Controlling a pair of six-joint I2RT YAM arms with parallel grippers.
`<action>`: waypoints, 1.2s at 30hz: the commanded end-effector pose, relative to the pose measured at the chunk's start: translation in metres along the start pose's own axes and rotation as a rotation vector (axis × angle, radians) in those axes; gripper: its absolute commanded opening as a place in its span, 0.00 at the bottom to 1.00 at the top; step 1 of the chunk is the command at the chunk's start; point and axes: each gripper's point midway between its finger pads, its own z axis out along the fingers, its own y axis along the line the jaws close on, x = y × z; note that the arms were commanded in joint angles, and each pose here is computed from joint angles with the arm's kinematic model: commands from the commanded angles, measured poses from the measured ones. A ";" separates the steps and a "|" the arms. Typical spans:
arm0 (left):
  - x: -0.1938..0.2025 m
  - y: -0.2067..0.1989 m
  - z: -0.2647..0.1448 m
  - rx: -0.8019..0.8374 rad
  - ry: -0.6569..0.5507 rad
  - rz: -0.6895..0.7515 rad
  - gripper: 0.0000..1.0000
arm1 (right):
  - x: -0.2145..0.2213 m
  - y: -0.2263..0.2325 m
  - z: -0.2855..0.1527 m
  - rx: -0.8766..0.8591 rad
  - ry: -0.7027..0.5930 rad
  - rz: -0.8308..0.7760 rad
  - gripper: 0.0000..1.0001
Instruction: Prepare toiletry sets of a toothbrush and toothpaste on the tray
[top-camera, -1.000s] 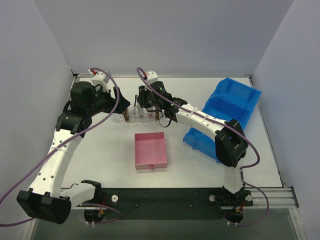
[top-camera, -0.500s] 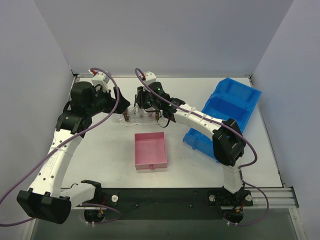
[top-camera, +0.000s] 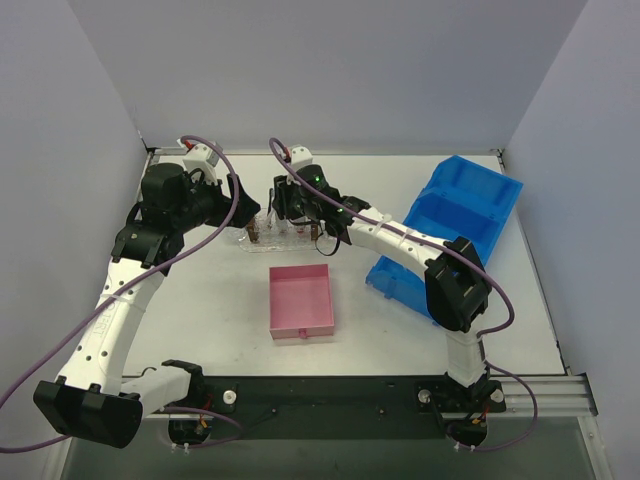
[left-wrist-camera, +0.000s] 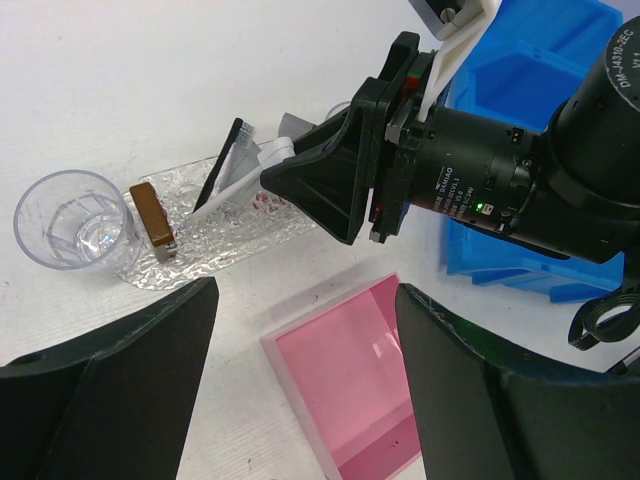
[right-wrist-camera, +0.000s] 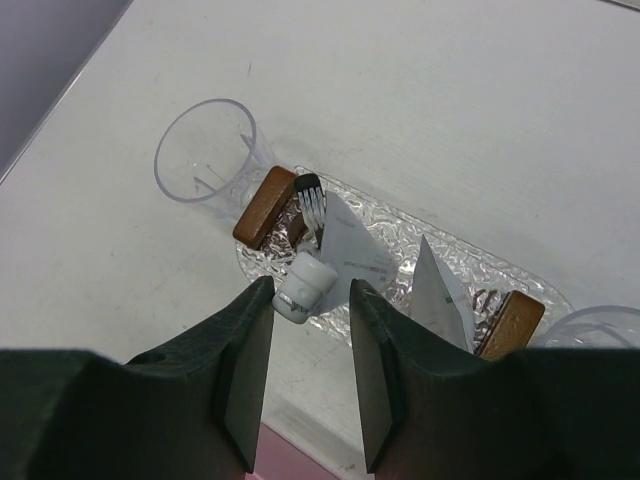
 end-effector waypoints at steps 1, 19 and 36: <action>-0.009 -0.002 -0.006 -0.003 -0.034 0.026 0.82 | -0.014 0.003 -0.004 0.010 -0.018 0.003 0.33; -0.009 -0.002 -0.006 -0.001 -0.035 0.025 0.82 | -0.041 0.011 -0.015 -0.008 -0.070 0.013 0.50; -0.010 0.019 -0.006 -0.097 -0.055 -0.055 0.82 | -0.088 -0.016 -0.064 0.074 -0.167 0.018 0.54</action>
